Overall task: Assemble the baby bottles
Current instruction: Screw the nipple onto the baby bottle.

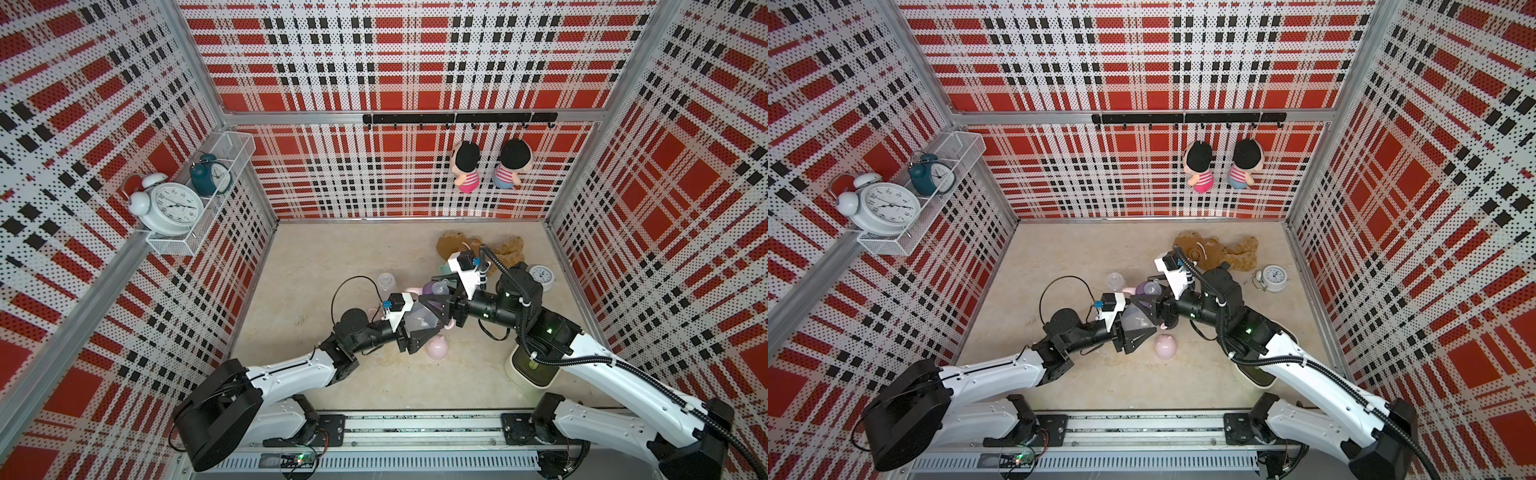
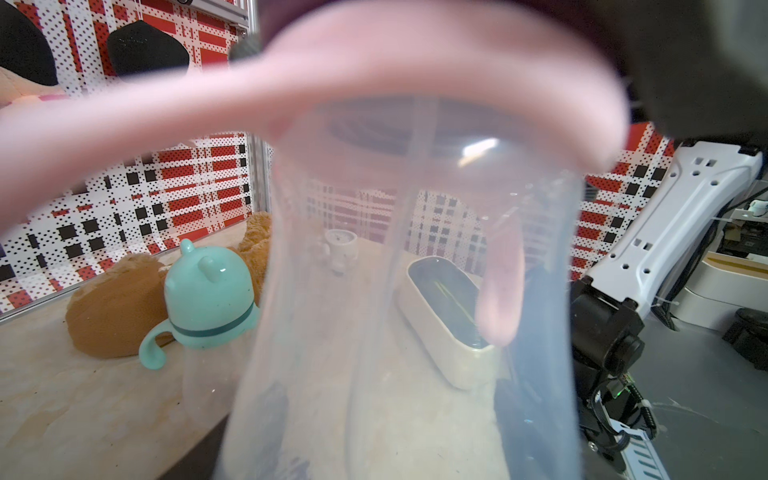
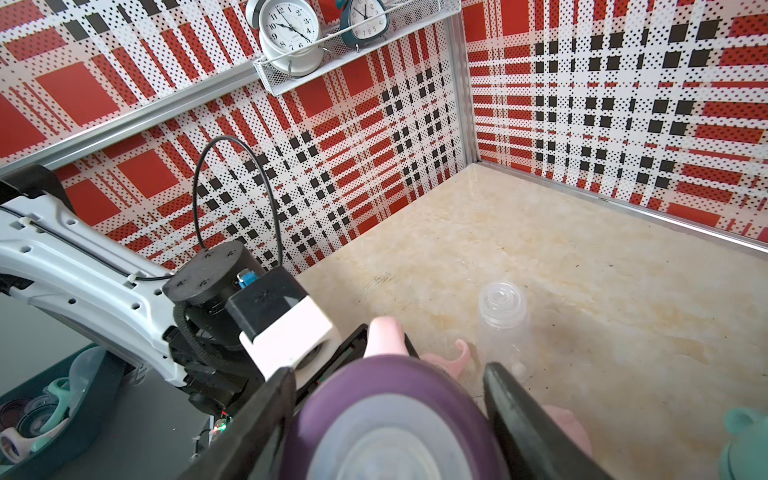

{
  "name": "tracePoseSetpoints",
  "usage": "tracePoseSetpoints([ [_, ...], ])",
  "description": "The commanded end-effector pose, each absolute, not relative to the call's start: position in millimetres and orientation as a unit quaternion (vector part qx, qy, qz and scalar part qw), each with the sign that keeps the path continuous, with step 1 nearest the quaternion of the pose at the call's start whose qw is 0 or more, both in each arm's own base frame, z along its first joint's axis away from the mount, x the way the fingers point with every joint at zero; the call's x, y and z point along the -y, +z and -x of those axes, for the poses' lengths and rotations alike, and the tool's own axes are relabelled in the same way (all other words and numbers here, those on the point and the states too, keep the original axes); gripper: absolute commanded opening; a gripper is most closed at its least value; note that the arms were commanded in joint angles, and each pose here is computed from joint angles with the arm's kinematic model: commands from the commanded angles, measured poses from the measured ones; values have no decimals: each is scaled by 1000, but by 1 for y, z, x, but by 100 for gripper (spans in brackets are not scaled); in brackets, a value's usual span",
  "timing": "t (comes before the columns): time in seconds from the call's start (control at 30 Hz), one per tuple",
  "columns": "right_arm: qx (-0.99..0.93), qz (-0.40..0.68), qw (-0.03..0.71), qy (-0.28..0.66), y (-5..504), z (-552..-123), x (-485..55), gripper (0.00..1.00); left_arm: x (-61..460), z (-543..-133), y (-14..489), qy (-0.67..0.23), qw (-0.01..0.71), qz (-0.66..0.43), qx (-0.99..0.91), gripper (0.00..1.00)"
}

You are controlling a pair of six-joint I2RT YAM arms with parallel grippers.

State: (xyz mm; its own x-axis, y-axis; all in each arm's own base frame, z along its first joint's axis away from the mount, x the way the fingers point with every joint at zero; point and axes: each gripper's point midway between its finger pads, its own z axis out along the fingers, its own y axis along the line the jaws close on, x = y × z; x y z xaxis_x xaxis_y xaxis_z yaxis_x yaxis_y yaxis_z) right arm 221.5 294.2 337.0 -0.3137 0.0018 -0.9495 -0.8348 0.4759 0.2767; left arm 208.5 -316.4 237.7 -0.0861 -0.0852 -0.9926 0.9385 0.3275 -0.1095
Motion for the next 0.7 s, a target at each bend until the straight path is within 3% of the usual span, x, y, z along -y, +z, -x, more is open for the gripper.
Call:
tracePoseSetpoints([
  [0.0,-706,275,516,400,344,-233,-288,52,309,-225,254,-414,612,-329,-588,0],
  [0.17,-735,221,515,382,340,-246,-278,43,294,-245,255,-356,649,-268,-617,0],
  [0.37,-785,62,508,348,331,-267,-259,34,281,-259,258,-277,687,-193,-643,0],
  [0.57,-811,-26,522,262,322,-273,-252,38,289,-261,253,-251,688,-179,-657,0],
  [0.67,-809,-42,525,260,321,-275,-254,49,299,-260,249,-237,683,-191,-664,0],
])
